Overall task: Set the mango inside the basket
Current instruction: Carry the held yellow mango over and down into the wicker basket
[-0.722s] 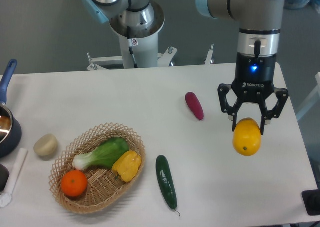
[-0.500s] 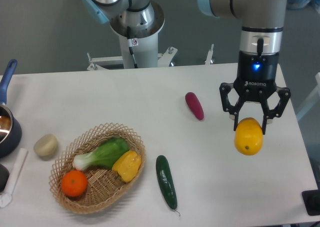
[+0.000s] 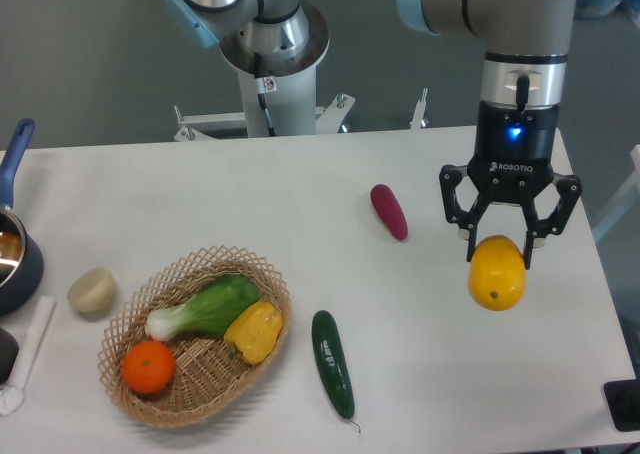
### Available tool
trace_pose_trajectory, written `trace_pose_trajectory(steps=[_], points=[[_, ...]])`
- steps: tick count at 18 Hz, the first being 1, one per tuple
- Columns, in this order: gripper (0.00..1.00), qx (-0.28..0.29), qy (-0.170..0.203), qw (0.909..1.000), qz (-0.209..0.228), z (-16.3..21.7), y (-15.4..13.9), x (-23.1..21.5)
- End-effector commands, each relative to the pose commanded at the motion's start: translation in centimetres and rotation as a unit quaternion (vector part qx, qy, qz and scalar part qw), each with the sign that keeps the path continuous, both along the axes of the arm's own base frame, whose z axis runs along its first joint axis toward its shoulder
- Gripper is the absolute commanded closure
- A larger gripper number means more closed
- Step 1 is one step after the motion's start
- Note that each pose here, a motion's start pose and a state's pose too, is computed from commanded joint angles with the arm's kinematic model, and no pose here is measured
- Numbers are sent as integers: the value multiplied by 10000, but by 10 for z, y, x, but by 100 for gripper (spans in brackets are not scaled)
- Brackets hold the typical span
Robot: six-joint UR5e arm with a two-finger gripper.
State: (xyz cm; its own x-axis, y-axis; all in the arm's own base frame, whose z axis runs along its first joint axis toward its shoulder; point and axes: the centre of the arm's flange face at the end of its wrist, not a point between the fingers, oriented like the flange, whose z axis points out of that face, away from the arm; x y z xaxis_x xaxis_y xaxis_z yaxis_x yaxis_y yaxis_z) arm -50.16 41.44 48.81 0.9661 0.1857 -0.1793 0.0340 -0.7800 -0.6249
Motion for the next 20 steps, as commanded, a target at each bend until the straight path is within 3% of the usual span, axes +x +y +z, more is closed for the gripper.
trace_pose_trajectory(steps=[7, 10, 14, 20], points=[[74, 57, -362, 9993, 60, -9, 36, 29], [73, 114, -917, 9954, 270, -27, 65, 63], [73, 151, -1330, 9899, 461, -36, 87, 90], [73, -276, -1741, 9843, 101, -89, 102, 155]])
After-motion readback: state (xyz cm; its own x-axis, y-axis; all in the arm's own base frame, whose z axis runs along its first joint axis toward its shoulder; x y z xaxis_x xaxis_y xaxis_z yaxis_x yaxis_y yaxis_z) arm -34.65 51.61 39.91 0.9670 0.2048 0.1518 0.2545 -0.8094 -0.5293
